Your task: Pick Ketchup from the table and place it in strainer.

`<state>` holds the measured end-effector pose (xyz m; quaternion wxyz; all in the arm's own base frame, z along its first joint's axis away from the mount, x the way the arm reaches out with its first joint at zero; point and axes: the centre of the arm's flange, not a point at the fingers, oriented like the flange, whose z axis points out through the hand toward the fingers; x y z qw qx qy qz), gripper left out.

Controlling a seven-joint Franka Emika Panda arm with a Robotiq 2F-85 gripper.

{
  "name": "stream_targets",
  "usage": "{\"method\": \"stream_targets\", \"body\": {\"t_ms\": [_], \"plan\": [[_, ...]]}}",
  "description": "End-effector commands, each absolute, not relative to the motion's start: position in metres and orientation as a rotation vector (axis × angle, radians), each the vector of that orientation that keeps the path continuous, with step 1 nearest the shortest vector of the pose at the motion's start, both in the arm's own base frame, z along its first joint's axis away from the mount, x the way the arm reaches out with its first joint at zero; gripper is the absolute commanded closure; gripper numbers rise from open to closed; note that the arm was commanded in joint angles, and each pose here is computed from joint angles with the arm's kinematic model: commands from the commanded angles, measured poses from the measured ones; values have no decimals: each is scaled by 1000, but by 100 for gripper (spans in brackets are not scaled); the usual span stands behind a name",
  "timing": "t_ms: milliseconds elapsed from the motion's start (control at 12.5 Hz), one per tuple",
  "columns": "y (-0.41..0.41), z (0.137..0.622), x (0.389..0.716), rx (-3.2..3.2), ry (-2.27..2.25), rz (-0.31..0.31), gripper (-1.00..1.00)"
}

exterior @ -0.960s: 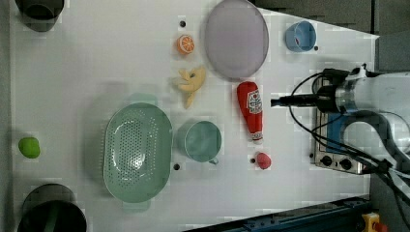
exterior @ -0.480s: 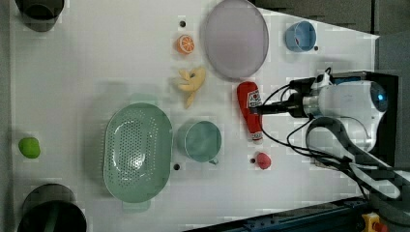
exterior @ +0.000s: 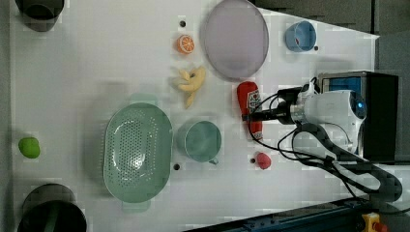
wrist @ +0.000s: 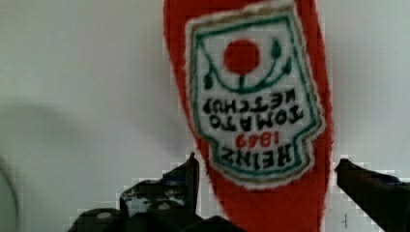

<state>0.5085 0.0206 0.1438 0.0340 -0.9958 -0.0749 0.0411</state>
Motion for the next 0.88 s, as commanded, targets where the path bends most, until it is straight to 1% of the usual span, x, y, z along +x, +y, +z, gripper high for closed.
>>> {"method": "stream_targets", "body": {"t_ms": [80,320,400,560,640,880], "plan": [[26,156,514,-3059,-320,52,-100],[25,150,511,-3060,-308,64,-100],[25,150,511,-3060,-309,60,-92],[29,153,515,-3059,-320,46,-43],[30,157,517,-3060,-323,34,-23],[33,187,525,-3069,-337,-20,-23]]}}
